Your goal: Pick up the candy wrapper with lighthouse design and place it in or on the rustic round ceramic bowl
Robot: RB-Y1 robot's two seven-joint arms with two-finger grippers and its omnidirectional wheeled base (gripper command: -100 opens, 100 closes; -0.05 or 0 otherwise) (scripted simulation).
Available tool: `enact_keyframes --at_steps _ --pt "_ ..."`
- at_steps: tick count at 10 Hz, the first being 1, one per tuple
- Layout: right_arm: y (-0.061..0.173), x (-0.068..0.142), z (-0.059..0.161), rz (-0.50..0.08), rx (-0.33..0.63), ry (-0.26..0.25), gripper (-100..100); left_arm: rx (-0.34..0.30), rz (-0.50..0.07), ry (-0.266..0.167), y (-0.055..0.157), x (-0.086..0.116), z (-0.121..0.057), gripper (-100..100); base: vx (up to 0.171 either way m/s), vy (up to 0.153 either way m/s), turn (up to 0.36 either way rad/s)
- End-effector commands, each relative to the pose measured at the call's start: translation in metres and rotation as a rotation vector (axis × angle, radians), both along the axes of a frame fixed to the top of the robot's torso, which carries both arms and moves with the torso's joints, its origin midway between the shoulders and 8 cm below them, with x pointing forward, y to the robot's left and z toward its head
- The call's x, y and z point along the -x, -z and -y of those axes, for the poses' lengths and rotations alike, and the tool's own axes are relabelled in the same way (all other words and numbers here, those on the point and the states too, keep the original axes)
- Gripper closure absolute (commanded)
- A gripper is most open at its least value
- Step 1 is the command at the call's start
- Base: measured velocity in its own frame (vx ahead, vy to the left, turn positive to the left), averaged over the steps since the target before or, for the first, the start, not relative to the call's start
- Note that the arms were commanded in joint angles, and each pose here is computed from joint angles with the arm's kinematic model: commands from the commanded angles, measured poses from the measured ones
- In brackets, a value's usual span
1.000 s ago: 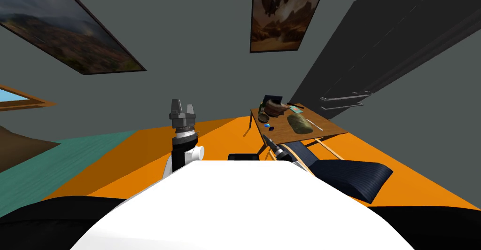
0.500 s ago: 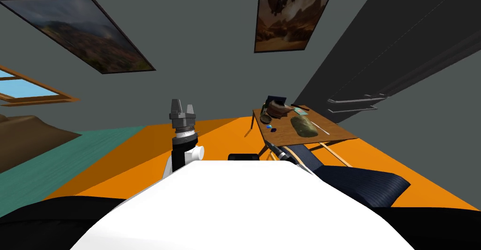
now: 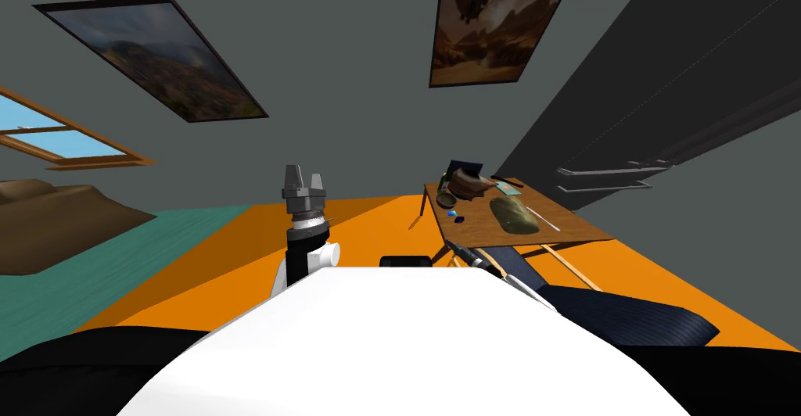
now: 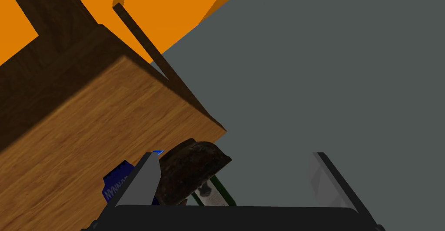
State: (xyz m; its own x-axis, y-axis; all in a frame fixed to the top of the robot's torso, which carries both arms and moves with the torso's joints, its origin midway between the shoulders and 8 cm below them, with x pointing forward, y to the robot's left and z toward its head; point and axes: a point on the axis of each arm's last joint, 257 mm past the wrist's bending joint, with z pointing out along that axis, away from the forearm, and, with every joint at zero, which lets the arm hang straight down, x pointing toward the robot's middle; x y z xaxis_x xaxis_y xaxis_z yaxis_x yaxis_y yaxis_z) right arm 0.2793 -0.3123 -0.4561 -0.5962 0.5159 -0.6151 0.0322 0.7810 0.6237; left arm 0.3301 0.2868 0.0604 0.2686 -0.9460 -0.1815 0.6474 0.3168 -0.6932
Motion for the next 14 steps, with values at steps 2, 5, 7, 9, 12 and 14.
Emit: enact_keyframes --at_steps 2,5,7,9,12,14 --pt "0.010 0.005 0.011 -0.023 0.033 -0.005 -100 0.000 0.000 0.000 0.000 0.000 0.000 0 0.022 0.004 0.030" --pt "0.034 0.020 0.062 -0.094 0.200 -0.065 -100 0.000 0.000 0.000 0.000 0.000 0.000 0 0.058 0.023 0.127" --pt "0.037 0.024 0.070 -0.109 0.212 -0.060 -100 0.000 0.000 0.000 0.000 0.000 0.000 0 0.056 0.018 0.003" --pt "0.042 0.029 0.091 -0.132 0.271 -0.077 -100 0.000 0.000 0.000 0.000 0.000 0.000 0 0.042 0.018 0.065" --pt "0.047 0.035 0.130 -0.169 0.381 -0.110 -100 0.000 0.000 0.000 0.000 0.000 0.000 0 0.055 0.026 0.063" --pt "0.049 0.040 0.152 -0.193 0.436 -0.121 -100 0.000 0.000 0.000 0.000 0.000 0.000 0 0.059 0.023 0.060"
